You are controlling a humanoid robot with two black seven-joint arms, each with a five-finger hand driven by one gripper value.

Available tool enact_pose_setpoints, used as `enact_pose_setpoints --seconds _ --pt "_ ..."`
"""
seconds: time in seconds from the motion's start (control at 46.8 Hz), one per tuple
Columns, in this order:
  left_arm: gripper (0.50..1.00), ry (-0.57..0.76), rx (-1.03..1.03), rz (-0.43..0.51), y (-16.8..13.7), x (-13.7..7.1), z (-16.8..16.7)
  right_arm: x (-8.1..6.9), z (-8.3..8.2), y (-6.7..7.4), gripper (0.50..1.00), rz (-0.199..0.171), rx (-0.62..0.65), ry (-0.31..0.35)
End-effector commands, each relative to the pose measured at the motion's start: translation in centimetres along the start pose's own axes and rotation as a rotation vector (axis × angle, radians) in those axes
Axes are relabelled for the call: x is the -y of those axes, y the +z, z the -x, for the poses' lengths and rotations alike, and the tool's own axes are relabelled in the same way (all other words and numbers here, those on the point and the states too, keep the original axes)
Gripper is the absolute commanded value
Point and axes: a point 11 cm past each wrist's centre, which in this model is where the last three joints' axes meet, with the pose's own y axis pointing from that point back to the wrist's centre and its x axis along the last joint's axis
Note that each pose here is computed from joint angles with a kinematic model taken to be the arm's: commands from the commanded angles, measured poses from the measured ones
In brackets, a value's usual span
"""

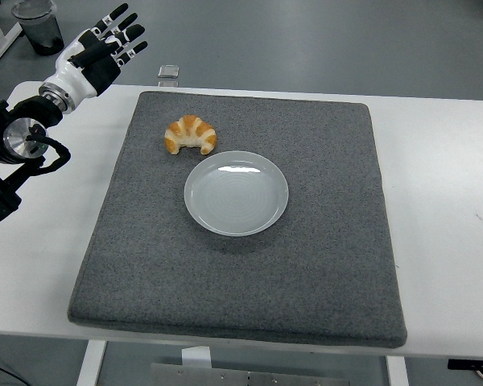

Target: Place the bread on the plate

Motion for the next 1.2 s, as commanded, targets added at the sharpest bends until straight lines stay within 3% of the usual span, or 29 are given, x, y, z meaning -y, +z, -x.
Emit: enact_pose_setpoints --seconds 0.0,0.577,0.919,1.175 --pt "0.99 -0.018 0.07 0.008 0.7 -0.1 -0.1 0.0 0.0 -0.2 0.932 -0.003 0.0 -0.001" --pt "0.988 -0.095 0.738 -0.145 0.4 -1.0 -1.0 0.0 0.0 -0.2 0.93 -0.003 0.0 -0.001" --pt "0.979 -0.257 1.221 -0.149 0.5 -2.2 1.2 0.0 0.0 -0.3 0.93 -0.004 0.0 -0.001" --pt "0.977 -0.327 1.466 -0.193 -0.9 -2.5 1.5 0.0 0.0 -0.3 0.93 -0.006 0.0 -0.003"
